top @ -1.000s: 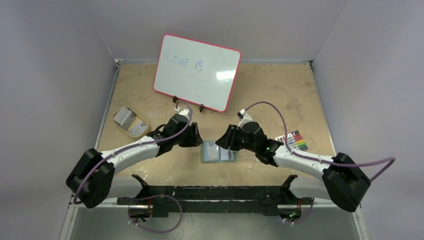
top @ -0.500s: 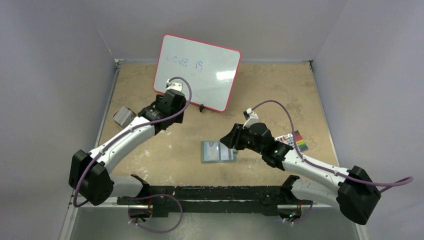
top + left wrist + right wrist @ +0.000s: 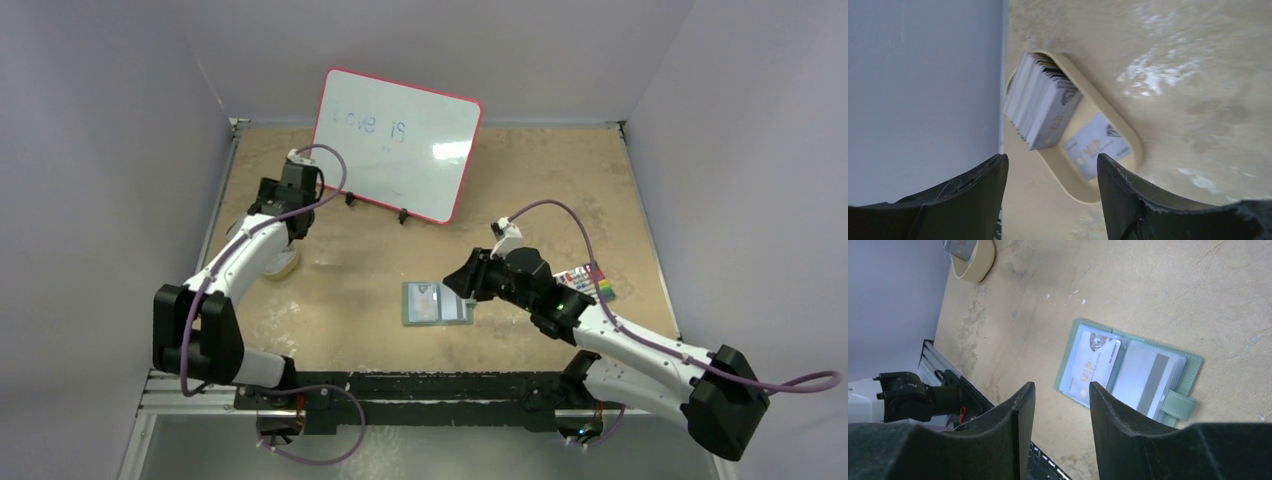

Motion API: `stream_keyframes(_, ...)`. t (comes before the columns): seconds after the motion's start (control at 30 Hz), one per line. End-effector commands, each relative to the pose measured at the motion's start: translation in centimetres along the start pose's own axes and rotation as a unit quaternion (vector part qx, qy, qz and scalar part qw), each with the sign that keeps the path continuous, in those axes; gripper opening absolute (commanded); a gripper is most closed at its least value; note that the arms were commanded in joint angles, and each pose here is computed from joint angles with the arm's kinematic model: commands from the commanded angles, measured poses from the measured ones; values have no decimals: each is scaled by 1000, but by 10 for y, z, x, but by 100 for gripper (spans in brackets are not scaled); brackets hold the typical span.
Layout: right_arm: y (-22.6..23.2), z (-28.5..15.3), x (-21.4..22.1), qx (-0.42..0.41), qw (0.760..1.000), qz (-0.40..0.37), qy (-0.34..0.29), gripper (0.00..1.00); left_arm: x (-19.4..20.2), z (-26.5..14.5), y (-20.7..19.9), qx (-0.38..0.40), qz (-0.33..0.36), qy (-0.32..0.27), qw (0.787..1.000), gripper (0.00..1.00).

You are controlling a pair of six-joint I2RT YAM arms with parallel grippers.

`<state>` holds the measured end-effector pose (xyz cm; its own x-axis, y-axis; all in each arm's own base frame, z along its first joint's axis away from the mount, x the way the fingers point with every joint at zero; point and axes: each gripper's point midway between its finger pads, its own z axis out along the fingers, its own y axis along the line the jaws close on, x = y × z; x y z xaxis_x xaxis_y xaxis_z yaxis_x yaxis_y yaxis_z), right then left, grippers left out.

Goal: Put the credit cards into the card holder
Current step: Pick up the credit card from the storage box.

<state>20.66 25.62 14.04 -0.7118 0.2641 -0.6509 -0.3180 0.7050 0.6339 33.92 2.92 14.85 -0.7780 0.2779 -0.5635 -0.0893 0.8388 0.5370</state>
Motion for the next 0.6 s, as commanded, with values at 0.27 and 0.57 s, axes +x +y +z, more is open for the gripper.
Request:
stream_keyframes(0.27,5,-6,-7,-8,1000,-19,-9,47,17,74,33,-29,24,65,997,68)
stream_keyframes(0.57,10,-6,-15,-11,999,-26,-20,48,43,110,30,-40,30,122,991,65)
